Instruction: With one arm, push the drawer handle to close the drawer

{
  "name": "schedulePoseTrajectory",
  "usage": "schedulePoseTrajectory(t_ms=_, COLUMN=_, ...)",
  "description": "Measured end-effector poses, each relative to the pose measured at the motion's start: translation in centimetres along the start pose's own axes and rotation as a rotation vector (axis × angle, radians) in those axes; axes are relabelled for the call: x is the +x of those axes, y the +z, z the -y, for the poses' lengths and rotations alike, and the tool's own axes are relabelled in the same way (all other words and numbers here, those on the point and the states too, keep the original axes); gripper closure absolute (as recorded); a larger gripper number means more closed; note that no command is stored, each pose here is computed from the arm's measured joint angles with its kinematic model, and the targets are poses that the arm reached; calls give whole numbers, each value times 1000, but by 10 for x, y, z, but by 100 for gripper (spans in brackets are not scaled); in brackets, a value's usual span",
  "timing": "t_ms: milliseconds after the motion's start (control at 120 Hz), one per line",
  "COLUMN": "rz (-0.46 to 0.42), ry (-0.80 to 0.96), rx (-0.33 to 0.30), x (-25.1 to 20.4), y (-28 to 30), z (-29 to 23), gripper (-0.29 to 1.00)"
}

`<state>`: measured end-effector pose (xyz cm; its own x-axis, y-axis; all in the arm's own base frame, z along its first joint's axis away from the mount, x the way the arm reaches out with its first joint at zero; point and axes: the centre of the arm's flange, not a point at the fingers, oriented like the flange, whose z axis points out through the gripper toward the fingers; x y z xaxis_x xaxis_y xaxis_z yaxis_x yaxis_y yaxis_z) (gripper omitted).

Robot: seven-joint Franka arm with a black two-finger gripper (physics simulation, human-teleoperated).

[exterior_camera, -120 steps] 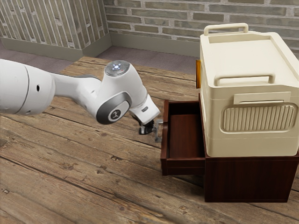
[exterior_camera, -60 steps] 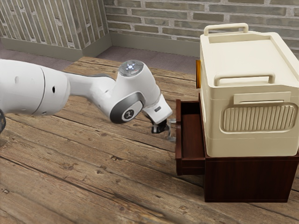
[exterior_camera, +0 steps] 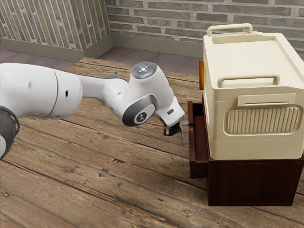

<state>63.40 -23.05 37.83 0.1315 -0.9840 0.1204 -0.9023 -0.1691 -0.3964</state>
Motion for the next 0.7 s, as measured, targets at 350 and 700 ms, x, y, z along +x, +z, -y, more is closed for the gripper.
schedulePoseTrajectory(t_ms=350, rz=-11, ry=16, rx=11, x=17, y=8, z=8, gripper=78)
schedulePoseTrajectory(t_ms=700, rz=-21, ry=27, rx=17, x=32, y=11, z=10, gripper=78)
